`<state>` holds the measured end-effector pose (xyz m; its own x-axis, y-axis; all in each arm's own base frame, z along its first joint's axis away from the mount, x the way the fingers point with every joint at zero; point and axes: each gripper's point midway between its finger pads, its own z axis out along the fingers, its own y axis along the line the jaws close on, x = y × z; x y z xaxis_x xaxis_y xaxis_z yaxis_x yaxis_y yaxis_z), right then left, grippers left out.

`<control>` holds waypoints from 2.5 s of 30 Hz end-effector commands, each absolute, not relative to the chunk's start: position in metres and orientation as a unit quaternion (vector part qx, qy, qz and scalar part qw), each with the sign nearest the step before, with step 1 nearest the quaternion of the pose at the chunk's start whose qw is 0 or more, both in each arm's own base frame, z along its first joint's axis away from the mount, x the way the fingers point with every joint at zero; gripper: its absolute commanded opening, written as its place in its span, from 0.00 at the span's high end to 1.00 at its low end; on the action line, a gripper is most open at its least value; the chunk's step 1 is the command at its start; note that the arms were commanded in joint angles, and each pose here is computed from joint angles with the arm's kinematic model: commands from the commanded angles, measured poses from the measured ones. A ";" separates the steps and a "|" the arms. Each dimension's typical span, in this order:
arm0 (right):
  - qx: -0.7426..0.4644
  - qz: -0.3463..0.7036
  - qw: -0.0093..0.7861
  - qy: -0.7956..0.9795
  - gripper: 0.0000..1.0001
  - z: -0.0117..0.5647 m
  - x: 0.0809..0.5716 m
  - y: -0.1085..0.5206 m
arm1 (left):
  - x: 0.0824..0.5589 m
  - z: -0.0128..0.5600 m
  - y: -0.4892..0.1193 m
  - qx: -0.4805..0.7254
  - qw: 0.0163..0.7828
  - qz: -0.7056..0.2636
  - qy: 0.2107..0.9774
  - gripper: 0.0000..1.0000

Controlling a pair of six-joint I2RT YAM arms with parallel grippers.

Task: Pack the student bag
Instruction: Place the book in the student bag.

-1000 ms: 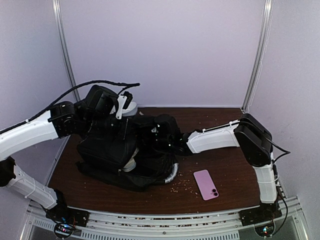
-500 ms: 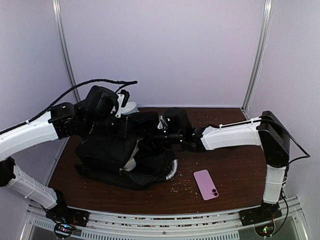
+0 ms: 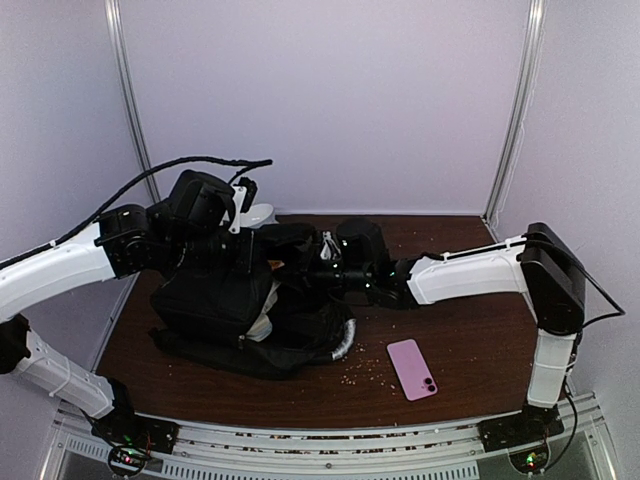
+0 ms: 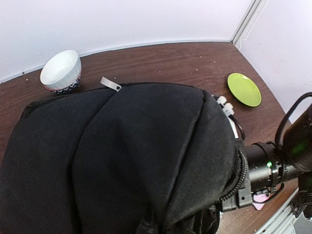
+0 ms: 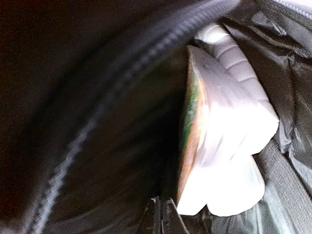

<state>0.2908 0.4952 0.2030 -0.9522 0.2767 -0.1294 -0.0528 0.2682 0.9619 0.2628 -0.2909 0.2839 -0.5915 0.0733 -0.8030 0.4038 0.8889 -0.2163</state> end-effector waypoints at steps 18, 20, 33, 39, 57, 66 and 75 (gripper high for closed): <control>0.063 0.625 0.126 0.768 0.92 0.199 0.305 0.551 | 0.256 0.350 -0.310 0.125 0.483 -0.311 0.809 1.00; 0.055 0.633 0.145 0.759 0.81 0.220 0.302 0.539 | 0.258 0.347 -0.305 0.120 0.487 -0.299 0.812 1.00; 0.064 0.576 0.177 0.796 0.59 0.192 0.281 0.471 | 0.262 0.333 -0.298 0.118 0.491 -0.272 0.819 1.00; 0.080 0.584 0.162 0.791 0.70 0.176 0.287 0.482 | 0.261 0.331 -0.303 0.123 0.486 -0.281 0.818 1.00; 0.058 0.597 0.107 0.793 0.90 0.162 0.305 0.562 | 0.249 0.328 -0.330 0.150 0.448 -0.344 0.811 1.00; 0.032 0.610 0.123 0.782 0.72 0.192 0.299 0.546 | 0.258 0.324 -0.309 0.128 0.470 -0.296 0.822 1.00; -0.024 0.570 0.153 0.807 0.58 0.199 0.263 0.466 | 0.276 0.301 -0.289 0.111 0.475 -0.230 0.842 1.00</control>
